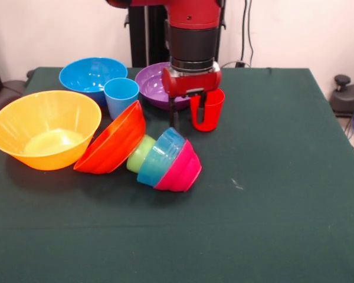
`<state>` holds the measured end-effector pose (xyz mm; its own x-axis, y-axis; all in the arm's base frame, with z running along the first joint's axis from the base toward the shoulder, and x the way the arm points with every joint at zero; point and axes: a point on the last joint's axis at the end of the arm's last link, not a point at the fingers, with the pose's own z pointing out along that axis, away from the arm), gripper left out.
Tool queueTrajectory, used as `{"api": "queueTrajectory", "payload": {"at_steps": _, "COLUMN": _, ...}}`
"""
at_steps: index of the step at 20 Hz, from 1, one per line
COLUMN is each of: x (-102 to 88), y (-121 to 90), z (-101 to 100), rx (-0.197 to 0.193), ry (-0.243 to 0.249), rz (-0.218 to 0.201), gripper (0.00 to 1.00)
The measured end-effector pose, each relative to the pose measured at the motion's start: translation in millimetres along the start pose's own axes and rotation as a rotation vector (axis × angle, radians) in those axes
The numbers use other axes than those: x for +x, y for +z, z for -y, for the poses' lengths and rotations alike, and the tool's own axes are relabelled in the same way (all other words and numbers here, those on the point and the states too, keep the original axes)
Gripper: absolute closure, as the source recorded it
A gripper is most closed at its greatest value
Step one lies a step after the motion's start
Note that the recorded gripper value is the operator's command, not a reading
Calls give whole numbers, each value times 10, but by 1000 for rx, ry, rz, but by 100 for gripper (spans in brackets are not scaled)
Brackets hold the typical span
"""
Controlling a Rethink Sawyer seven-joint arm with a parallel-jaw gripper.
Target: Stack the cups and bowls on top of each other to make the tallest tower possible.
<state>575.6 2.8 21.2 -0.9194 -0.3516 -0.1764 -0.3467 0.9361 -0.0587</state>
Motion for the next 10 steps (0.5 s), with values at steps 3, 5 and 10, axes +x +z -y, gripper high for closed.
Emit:
{"api": "queueTrajectory", "payload": {"at_steps": 3, "x": 18, "y": -25, "z": 128, "rx": 7, "ry": 20, "rz": 5, "gripper": 0}}
{"api": "queueTrajectory", "payload": {"at_steps": 5, "x": 34, "y": -29, "z": 173, "rx": 10, "ry": 25, "rz": 6, "gripper": 0}}
{"api": "queueTrajectory", "payload": {"at_steps": 10, "x": 48, "y": -21, "z": 185, "rx": 11, "ry": 21, "rz": 6, "gripper": 0}}
